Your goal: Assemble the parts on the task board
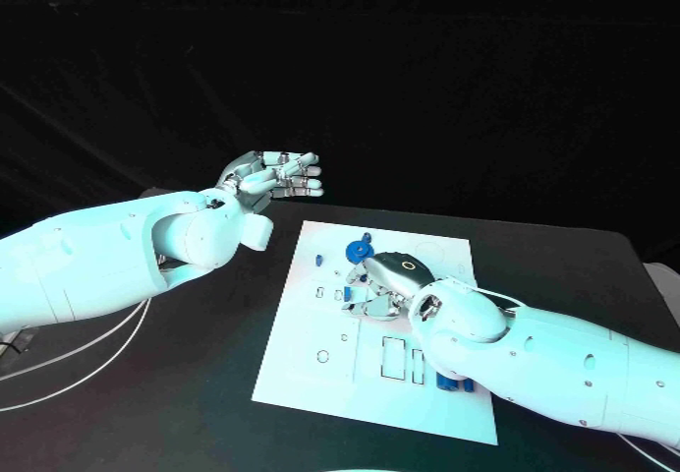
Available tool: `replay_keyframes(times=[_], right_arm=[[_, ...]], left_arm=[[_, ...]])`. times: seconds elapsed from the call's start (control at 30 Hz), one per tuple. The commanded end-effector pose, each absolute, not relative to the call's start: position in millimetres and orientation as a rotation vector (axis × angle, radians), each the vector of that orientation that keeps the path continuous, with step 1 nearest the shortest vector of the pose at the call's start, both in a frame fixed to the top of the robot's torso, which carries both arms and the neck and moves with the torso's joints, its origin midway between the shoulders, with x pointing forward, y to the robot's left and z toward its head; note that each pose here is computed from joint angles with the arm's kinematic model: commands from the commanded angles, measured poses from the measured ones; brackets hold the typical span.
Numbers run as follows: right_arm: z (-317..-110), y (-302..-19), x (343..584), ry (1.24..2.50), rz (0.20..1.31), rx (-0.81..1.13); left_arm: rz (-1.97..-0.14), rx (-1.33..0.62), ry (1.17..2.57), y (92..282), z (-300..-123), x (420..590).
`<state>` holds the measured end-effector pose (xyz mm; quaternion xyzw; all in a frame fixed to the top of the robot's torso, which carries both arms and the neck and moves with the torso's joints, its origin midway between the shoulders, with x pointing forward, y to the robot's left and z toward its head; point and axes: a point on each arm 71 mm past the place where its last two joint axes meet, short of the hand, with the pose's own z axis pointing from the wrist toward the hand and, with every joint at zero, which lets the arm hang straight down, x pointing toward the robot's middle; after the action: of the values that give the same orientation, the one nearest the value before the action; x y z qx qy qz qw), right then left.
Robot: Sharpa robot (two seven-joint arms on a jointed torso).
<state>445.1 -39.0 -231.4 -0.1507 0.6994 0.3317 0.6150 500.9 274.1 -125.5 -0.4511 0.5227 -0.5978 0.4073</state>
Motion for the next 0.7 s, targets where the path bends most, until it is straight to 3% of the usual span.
replay_keyframes(times=[0.03, 0.2, 0.43, 0.7], right_arm=[[-219.2, -47.7, 441.7, 1.541, 0.783, -0.320], [-198.3, -71.2, 440.5, 1.533, 0.850, -0.277], [-161.6, -124.0, 456.6, 1.562, 0.970, -0.072], [-142.2, -177.6, 473.7, 1.618, 1.004, 0.216]], left_arm=[[-1.538, -1.100, 1.372, 271.3, -126.0, 500.6], [-1.500, -0.997, 1.527, 266.0, -132.8, 498.1], [-1.367, -0.865, 1.811, 252.7, -147.3, 492.0], [-0.963, -0.502, 2.190, 235.9, -169.0, 484.9]])
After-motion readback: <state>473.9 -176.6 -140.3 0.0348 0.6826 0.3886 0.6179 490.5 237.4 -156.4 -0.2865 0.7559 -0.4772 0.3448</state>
